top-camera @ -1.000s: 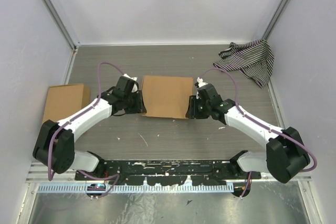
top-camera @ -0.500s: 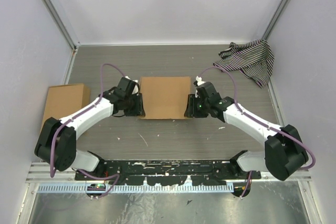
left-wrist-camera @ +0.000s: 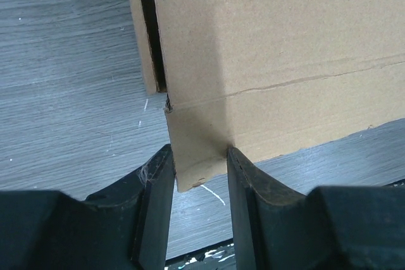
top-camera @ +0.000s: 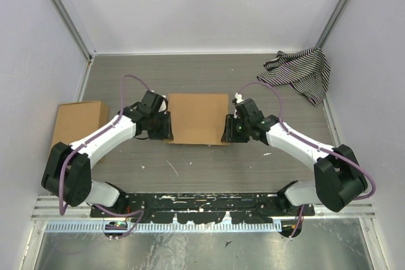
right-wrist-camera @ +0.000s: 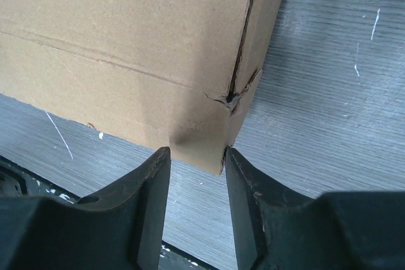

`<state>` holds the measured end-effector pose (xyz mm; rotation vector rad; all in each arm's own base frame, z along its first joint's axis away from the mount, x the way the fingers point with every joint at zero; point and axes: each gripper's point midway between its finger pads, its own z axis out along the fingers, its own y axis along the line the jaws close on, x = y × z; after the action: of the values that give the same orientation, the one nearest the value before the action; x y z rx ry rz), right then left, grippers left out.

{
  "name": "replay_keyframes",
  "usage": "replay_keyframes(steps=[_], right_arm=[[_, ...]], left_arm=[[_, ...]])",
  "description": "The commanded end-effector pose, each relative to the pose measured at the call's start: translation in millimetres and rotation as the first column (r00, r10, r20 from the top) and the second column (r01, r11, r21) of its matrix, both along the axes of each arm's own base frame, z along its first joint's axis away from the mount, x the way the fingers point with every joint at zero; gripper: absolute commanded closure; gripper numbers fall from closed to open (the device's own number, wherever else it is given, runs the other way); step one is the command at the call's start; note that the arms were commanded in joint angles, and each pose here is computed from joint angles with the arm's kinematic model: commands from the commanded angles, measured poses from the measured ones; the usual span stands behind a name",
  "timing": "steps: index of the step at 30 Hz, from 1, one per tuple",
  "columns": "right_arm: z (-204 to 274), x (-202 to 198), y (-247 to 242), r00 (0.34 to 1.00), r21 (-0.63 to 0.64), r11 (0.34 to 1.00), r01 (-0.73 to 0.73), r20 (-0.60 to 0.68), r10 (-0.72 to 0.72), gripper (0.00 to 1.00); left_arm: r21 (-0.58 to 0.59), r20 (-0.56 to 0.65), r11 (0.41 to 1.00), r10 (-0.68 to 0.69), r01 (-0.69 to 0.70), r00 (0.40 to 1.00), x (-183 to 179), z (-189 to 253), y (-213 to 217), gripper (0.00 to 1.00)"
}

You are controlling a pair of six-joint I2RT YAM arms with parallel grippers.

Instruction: Fold the paper box

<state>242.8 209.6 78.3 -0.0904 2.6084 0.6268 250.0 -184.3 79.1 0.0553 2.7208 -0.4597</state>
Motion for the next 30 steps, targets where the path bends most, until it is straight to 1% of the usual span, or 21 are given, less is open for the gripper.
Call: replay_keyframes(steps=[1, 12, 21, 30], right_arm=[[33.5, 11.1, 25.1, 0.999, 0.137, 0.990, -0.028, 0.035, 0.023, 0.54], [39.7, 7.2, 22.0, 0.997, 0.228, 0.972, -0.057, -0.035, 0.067, 0.54], [37.0, 3.5, 21.5, 0.991, 0.244, 0.966, -0.085, -0.083, 0.109, 0.53], [43.5, 4.5, 24.6, 0.989, 0.285, 0.955, -0.085, -0.090, 0.115, 0.53]], left_arm=[[-0.057, 0.052, 0.998, -0.025, 0.028, 0.998, 7.6, 23.3, -12.5, 0.56], [-0.052, 0.031, 0.998, -0.027, 0.028, 0.999, 4.5, 26.0, -11.9, 0.56], [-0.048, 0.010, 0.998, -0.036, 0.036, 0.999, 0.7, 26.5, -11.7, 0.55], [-0.051, 0.002, 0.998, -0.041, 0.041, 0.999, 0.2, 27.6, -12.7, 0.55]])
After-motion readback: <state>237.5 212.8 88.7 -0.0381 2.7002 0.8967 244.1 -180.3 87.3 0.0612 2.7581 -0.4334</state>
